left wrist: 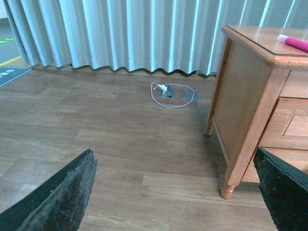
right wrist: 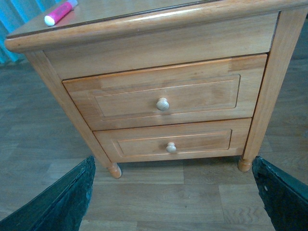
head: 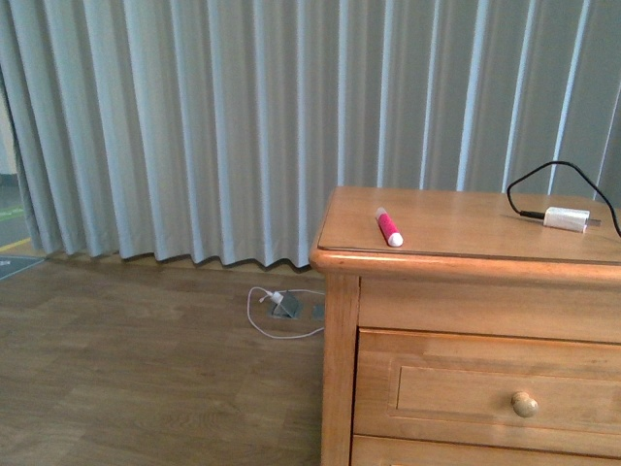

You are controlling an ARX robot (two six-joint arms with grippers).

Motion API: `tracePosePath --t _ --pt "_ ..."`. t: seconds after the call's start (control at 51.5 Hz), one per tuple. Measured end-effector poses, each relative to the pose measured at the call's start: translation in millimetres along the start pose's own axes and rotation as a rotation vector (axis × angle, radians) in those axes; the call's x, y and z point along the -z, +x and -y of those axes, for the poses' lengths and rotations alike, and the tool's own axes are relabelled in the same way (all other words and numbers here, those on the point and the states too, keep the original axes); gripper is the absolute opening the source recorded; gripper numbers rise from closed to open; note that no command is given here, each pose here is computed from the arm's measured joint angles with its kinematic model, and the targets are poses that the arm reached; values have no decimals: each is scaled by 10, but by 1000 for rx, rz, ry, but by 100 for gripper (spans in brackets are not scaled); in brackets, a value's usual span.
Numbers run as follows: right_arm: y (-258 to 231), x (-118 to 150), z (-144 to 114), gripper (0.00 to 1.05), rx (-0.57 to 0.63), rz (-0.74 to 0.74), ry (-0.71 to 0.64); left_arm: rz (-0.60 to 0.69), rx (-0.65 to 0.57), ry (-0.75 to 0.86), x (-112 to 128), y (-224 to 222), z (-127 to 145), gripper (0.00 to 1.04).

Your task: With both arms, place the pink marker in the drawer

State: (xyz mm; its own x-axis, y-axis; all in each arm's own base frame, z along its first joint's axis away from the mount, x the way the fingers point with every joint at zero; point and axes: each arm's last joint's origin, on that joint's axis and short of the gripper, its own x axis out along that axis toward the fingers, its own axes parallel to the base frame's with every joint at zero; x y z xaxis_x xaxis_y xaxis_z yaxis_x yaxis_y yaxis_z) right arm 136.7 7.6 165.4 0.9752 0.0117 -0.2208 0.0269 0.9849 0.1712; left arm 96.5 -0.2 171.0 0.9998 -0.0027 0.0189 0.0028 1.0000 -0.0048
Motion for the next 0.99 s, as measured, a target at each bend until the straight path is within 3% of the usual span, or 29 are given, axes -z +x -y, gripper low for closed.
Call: tracePosePath --t 0.291,0.622,0.991 --pt "870 -60 -96 96 22 -93 -46 0 0 0 0 0 0 99" --pt "1779 191 -295 96 20 -163 -147 0 0 0 0 0 0 99" --pt "2417 361 -360 96 29 -137 -183 0 0 0 0 0 0 99"
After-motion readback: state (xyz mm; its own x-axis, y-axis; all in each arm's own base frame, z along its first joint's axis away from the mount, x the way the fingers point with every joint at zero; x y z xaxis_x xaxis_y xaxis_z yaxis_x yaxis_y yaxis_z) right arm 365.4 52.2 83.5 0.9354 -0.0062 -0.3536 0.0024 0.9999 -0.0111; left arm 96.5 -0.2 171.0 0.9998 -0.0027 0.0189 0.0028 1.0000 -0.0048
